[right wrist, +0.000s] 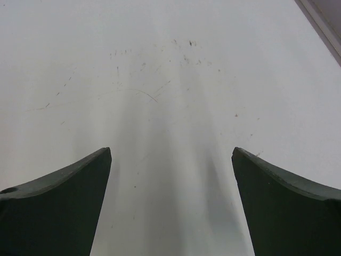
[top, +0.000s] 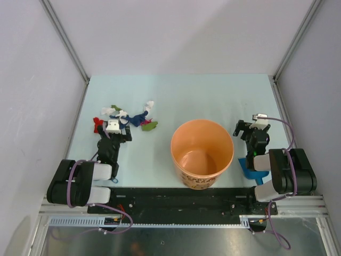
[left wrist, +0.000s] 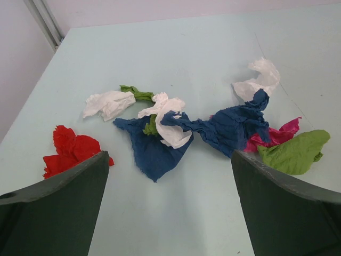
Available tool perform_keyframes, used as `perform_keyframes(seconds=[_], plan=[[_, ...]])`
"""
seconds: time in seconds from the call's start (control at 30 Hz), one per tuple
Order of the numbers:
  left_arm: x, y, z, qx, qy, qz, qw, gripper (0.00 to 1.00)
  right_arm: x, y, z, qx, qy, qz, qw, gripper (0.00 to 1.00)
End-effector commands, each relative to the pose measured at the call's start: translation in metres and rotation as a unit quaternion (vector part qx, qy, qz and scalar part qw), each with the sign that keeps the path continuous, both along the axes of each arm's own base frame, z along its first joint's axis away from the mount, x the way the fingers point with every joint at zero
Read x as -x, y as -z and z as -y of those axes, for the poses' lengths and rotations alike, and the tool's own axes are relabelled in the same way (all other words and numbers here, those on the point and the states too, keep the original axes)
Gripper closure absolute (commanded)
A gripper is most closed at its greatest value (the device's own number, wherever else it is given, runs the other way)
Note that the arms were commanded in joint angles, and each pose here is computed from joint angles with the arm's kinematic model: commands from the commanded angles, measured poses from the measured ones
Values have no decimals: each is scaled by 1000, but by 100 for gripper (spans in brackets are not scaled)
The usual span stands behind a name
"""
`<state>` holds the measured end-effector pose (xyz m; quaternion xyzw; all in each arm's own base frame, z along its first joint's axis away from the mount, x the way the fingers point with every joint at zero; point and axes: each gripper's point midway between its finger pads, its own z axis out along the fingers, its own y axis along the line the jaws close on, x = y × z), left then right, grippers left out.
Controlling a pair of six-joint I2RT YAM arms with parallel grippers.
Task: Sweep away the paper scraps from the table
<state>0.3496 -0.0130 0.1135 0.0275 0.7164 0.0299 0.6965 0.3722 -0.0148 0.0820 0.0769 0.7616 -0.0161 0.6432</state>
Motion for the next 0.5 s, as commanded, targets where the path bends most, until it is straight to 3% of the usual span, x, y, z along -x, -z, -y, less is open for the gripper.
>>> perform_keyframes(seconds=[0.0,0.13,0.23,0.33,0.4,0.47], plan=[[-9,-19,-3,11,-10,30,999,0,-8,-13,0,3,1,19,1000,0],[-9,-19,-3,9,-10,30,999,0,-8,-16,0,-10,-1,25,1000,0],[-9,-19,-3,11,-10,31,999,0,-4,-42,26,-27,56,30,998,0],[-8,-20,-3,11,-10,32,999,0,2,-84,40,-116,59,52,990,0],[-13,-27,-3,9,-11,38,999,0,4,-112,21,-201,-6,76,977,2],[-17,-26,-2,4,-9,3,1000,0,6,-148,17,-221,-33,89,971,5]])
